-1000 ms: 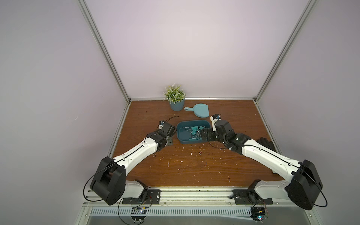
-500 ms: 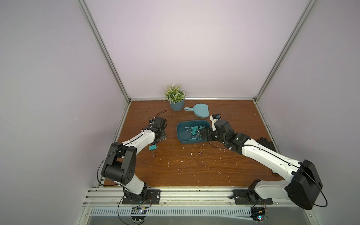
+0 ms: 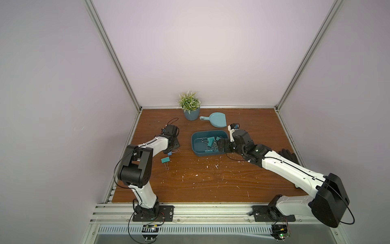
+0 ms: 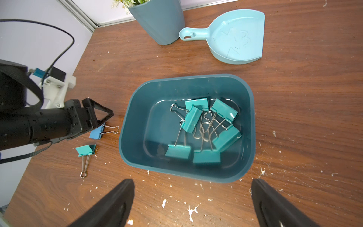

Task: Take out the binder clips from the storage box
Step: Adjust the binder clip at the center of the board.

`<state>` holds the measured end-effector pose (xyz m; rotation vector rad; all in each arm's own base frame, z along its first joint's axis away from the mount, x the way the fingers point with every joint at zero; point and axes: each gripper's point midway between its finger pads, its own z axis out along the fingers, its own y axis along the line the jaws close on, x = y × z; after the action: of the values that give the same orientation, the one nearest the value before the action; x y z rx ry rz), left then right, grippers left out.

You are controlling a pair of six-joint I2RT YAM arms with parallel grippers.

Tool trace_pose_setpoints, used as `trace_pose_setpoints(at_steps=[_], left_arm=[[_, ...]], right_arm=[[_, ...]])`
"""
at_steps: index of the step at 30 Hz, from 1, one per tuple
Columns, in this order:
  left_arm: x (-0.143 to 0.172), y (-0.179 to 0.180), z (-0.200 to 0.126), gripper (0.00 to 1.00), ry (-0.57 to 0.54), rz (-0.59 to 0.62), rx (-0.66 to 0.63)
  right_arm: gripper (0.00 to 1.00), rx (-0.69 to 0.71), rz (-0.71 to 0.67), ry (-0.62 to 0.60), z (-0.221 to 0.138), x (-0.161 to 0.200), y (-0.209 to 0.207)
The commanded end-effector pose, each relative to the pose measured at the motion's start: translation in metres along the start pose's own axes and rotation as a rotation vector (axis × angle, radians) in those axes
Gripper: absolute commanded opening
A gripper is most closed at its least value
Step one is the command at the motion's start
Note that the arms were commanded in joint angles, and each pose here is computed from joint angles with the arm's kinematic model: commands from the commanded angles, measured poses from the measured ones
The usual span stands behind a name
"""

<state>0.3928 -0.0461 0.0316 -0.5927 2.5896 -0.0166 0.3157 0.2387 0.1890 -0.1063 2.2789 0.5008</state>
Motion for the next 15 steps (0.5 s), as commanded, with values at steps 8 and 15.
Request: trace_pose_setpoints(at_steps=[8, 15], left_arm=[[0.007, -0.049, -0.006, 0.65, -0.008, 0.141, 0.106], [0.027, -0.045, -0.003, 0.67, 0.024, 0.184, 0.041]], right_arm=[[0.99, 0.002, 0.014, -0.062, -0.018, -0.015, 0.000], [0.99, -0.021, 0.017, -0.043, -0.017, -0.013, 0.005]])
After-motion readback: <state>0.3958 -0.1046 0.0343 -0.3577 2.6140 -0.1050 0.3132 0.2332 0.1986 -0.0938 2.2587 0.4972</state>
